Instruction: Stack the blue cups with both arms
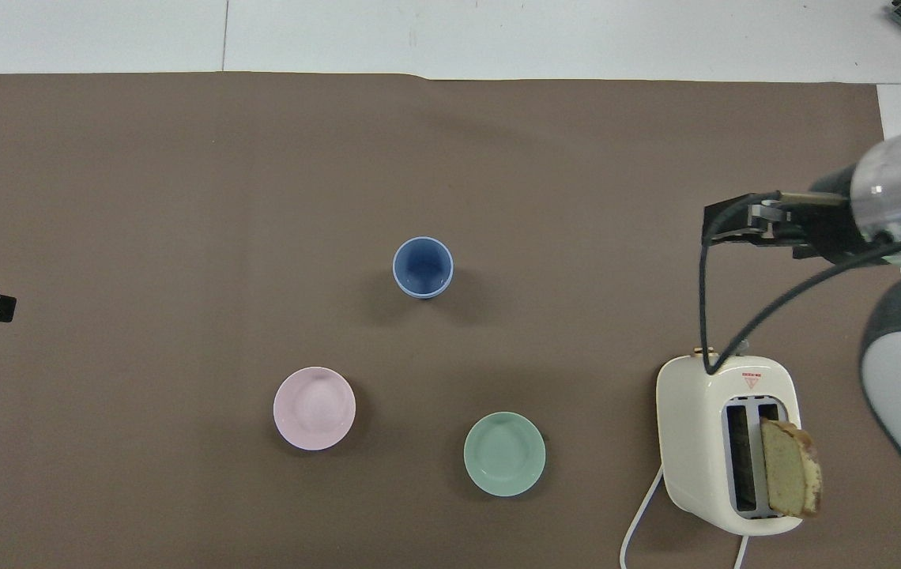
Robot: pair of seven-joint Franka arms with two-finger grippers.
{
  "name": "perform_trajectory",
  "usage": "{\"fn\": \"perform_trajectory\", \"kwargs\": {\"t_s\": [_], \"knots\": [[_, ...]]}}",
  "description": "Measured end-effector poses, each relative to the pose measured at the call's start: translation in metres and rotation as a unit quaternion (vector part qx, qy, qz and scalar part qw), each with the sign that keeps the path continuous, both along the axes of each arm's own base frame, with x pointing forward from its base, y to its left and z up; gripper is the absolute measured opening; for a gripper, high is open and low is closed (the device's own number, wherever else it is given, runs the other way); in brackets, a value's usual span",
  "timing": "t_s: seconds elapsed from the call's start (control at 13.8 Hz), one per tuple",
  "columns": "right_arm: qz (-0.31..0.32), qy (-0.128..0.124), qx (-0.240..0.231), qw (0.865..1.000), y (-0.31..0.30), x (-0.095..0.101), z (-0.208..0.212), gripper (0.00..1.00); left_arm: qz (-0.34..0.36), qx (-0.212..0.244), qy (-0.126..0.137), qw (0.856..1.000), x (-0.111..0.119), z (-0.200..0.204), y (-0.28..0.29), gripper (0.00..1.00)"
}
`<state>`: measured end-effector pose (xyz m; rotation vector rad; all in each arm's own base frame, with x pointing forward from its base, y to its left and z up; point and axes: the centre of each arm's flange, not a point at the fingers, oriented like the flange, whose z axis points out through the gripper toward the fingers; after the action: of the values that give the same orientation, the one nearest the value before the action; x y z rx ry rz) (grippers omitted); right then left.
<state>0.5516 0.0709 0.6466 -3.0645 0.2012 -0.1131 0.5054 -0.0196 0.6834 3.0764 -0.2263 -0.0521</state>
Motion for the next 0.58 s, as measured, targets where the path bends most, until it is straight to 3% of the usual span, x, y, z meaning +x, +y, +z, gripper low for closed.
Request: {"fn": "perform_trajectory", "kwargs": {"t_s": [0.29, 0.58], "knots": [[-0.003, 0.021, -0.024, 0.999, -0.058, -0.021, 0.021, 1.0, 0.0, 0.0, 0.0, 1.0, 0.0, 0.0, 0.0, 1.0], [0.003, 0.038, -0.042, 0.998, -0.058, -0.03, 0.036, 1.0, 0.0, 0.0, 0.0, 1.0, 0.0, 0.0, 0.0, 1.0]]}}
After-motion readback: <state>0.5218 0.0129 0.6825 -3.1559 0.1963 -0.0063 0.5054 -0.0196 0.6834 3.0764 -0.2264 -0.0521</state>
